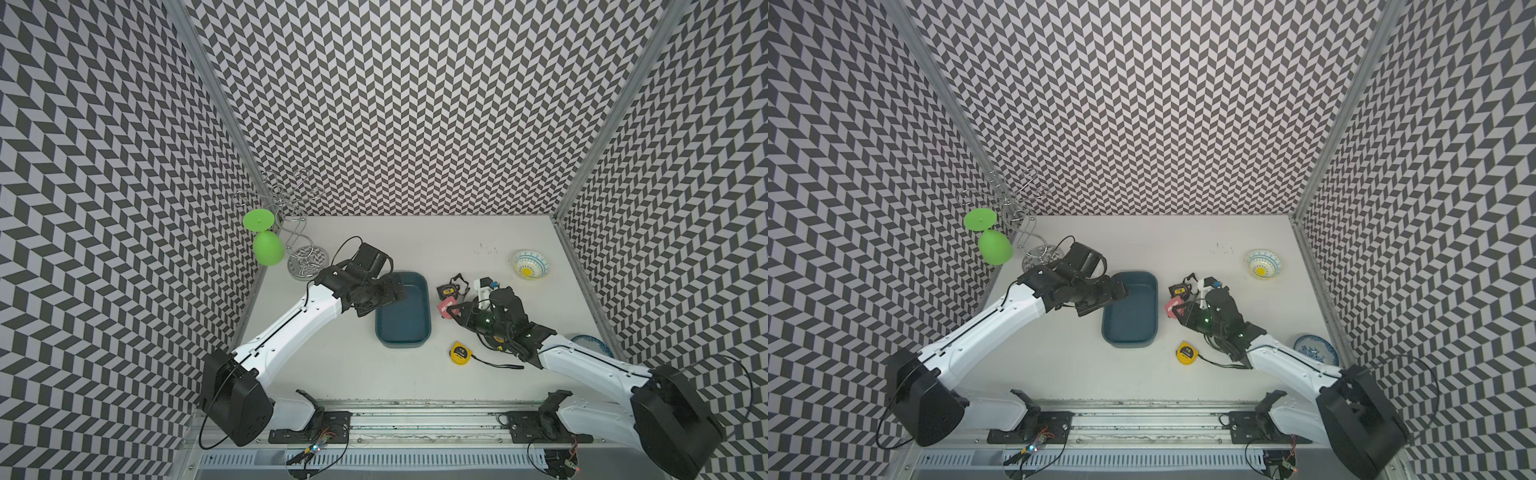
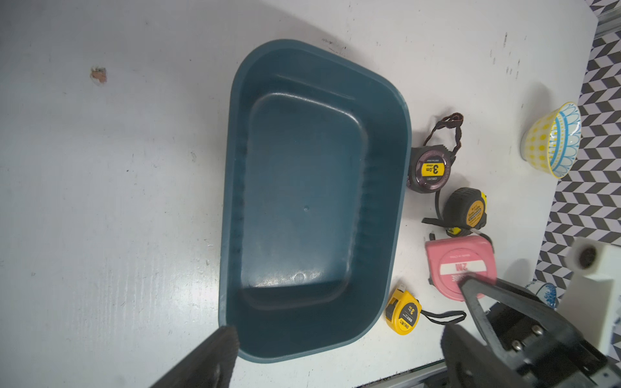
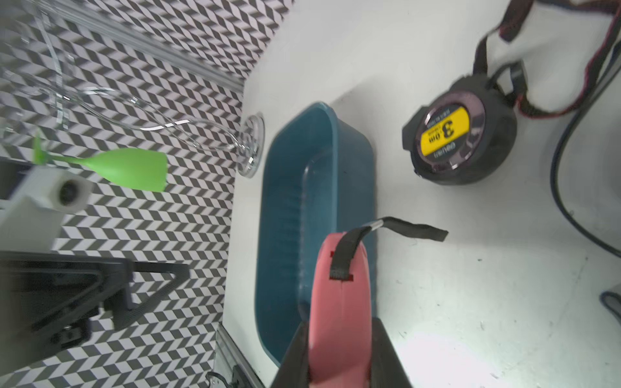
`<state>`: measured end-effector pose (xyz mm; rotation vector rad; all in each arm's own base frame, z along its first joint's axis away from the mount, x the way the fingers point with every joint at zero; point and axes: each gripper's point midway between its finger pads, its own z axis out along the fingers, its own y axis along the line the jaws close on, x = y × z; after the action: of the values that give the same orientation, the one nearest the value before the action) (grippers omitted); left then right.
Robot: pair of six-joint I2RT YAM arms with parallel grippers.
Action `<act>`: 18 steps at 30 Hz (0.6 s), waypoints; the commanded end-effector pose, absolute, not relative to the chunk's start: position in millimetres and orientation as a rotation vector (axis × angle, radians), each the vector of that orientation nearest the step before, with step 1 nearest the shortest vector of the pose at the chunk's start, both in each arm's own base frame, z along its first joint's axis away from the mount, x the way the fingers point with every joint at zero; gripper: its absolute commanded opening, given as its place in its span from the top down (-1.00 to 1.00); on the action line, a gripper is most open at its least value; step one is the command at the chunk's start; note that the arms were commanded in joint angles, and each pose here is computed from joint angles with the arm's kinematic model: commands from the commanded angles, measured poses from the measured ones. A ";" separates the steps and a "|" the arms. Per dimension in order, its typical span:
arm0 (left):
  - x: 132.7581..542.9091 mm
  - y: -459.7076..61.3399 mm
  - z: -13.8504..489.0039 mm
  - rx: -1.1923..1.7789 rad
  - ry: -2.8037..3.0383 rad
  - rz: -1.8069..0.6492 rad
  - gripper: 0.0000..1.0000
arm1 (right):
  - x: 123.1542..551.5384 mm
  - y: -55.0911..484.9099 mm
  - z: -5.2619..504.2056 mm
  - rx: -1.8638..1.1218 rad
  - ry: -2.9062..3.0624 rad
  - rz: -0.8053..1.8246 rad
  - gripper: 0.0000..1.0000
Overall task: Take the tape measure out of the storage box
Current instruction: Place the tape measure at the center of the board.
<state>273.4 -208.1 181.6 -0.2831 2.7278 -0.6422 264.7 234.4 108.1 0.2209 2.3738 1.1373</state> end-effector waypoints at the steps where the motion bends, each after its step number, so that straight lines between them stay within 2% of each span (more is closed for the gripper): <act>1: 280.1 -206.1 189.9 -0.268 2.666 -0.657 -0.99 | 258.6 248.9 105.2 0.101 2.406 1.220 0.87; 13: 277.6 -203.8 189.0 -0.289 2.660 -0.665 -1.00 | 258.5 245.4 68.6 0.141 2.517 1.146 0.84; 15: 276.9 -202.9 188.9 -0.295 2.658 -0.666 -0.99 | 257.6 243.7 65.2 0.149 2.527 1.133 0.77; 18: 275.6 -202.3 188.1 -0.298 2.658 -0.667 -1.00 | 257.5 240.8 62.4 0.162 2.538 1.109 0.56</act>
<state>273.5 -205.0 180.8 -0.2912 2.6981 -0.6547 248.0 238.7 54.2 0.1814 2.5787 1.1104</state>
